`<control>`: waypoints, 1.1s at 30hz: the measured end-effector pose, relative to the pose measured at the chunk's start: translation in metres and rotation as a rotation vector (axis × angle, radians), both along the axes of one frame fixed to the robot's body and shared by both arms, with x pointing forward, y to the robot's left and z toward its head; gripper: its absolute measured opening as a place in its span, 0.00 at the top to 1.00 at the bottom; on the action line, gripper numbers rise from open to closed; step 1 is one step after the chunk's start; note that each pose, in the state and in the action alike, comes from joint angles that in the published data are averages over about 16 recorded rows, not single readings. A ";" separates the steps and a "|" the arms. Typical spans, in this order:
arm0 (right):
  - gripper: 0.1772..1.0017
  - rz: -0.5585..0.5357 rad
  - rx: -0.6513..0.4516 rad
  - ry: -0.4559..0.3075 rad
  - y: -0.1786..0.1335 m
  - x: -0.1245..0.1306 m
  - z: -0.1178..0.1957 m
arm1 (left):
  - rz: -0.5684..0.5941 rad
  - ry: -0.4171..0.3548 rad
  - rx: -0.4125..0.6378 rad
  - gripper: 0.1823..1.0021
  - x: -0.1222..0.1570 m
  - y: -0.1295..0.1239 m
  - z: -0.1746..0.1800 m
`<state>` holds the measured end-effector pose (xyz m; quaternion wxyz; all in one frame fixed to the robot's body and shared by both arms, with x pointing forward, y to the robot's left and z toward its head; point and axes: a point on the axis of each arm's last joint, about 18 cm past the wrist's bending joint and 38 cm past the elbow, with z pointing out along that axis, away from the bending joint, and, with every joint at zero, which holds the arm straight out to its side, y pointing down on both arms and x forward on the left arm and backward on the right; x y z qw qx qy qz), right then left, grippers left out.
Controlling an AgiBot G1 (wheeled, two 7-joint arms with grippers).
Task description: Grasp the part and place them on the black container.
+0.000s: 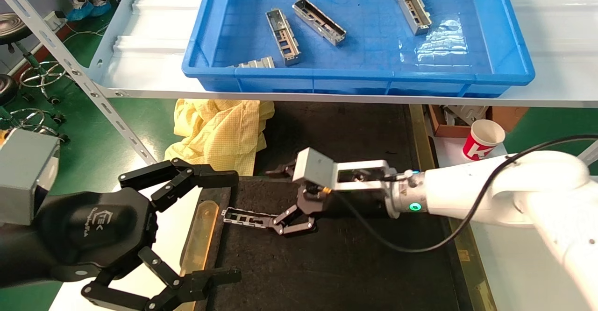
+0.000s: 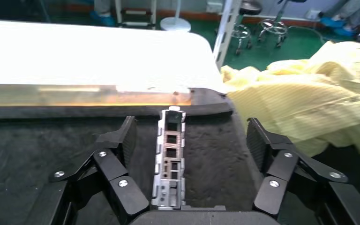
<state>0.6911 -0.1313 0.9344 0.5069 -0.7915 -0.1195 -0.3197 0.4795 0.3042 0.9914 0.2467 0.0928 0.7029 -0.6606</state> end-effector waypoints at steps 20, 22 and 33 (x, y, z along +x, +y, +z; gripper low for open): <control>0.01 0.030 0.109 0.048 -0.017 -0.015 0.005 | 0.000 0.000 0.000 0.00 0.000 0.000 0.000; 0.01 0.037 0.134 0.059 -0.022 -0.019 0.006 | 0.000 0.000 0.000 0.00 0.000 0.000 0.000; 0.00 0.078 0.263 0.105 -0.055 -0.048 0.015 | 0.000 0.000 0.000 0.00 0.000 0.000 0.000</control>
